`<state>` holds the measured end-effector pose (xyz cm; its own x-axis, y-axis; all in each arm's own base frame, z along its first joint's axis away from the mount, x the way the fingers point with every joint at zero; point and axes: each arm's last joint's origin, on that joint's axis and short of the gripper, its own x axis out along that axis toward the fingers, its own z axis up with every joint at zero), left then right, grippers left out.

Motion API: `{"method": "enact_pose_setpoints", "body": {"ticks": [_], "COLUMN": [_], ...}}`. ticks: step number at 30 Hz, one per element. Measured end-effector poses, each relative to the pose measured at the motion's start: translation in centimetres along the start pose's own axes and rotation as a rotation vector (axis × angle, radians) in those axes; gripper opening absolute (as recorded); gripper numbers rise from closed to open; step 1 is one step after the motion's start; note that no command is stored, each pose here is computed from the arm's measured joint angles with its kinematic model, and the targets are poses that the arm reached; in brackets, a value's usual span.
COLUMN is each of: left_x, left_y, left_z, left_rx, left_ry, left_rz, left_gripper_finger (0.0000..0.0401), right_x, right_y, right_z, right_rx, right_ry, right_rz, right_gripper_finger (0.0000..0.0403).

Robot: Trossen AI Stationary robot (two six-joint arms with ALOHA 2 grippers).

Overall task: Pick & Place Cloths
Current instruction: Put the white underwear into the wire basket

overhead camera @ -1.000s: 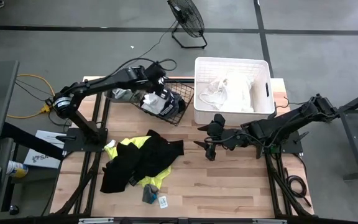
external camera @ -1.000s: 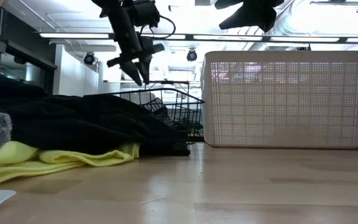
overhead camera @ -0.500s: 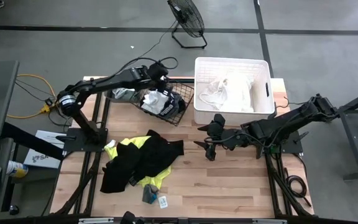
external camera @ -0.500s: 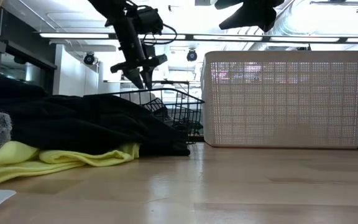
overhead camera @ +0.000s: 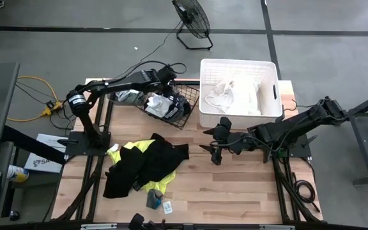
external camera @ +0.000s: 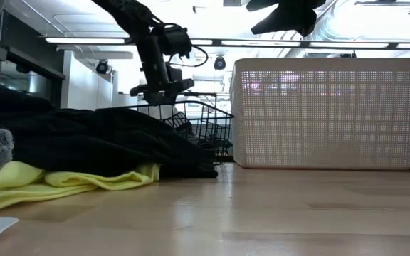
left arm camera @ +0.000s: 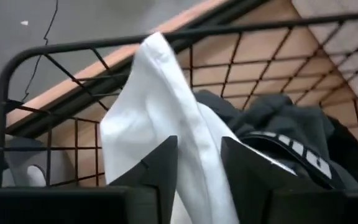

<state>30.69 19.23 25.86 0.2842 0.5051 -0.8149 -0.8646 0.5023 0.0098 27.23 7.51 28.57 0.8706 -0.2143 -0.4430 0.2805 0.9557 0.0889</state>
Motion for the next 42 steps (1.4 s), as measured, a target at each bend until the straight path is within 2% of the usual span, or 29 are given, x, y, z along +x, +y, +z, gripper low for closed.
{"method": "enact_pose_setpoints", "body": {"ticks": [6, 14, 18, 28, 32, 37, 42], "left_x": [-1.2, -1.8, -2.0, -0.3, 1.4, 1.8, 1.5], "left_y": [-0.2, -0.9, -1.5, -2.1, -2.4, -2.6, -2.7], "left_z": [0.6, -0.6, -1.0, -1.9, -2.7, -2.6, -2.1], "left_rx": [0.084, 0.415, 0.522, 0.433, 0.440, 0.435, 0.433], "left_ry": [0.024, 0.134, 0.142, 0.225, 0.280, 0.266, 0.241], "left_rz": [-0.045, -0.133, -0.164, -0.258, -0.249, -0.251, -0.254], "left_gripper_finger": [0.0013, 0.0004, 0.0003, 0.0001, 0.0001, 0.0002, 0.0039], "right_x": [0.0, 0.0, 0.0, 0.0, 0.0, 0.0, 0.0], "right_y": [0.0, 0.0, 0.0, 0.0, 0.0, 0.0, -0.1], "right_z": [0.0, 0.0, 0.0, 0.0, 0.0, -0.1, -0.1], "right_rx": [0.002, 0.004, 0.004, 0.004, 0.002, -0.002, -0.003], "right_ry": [0.000, -0.001, -0.001, -0.001, 0.002, 0.008, 0.012], "right_rz": [0.000, -0.002, -0.002, -0.002, -0.004, -0.006, -0.007], "right_gripper_finger": [0.0275, 0.0275, 0.0275, 0.0275, 0.0275, 0.0275, 0.0275]}}
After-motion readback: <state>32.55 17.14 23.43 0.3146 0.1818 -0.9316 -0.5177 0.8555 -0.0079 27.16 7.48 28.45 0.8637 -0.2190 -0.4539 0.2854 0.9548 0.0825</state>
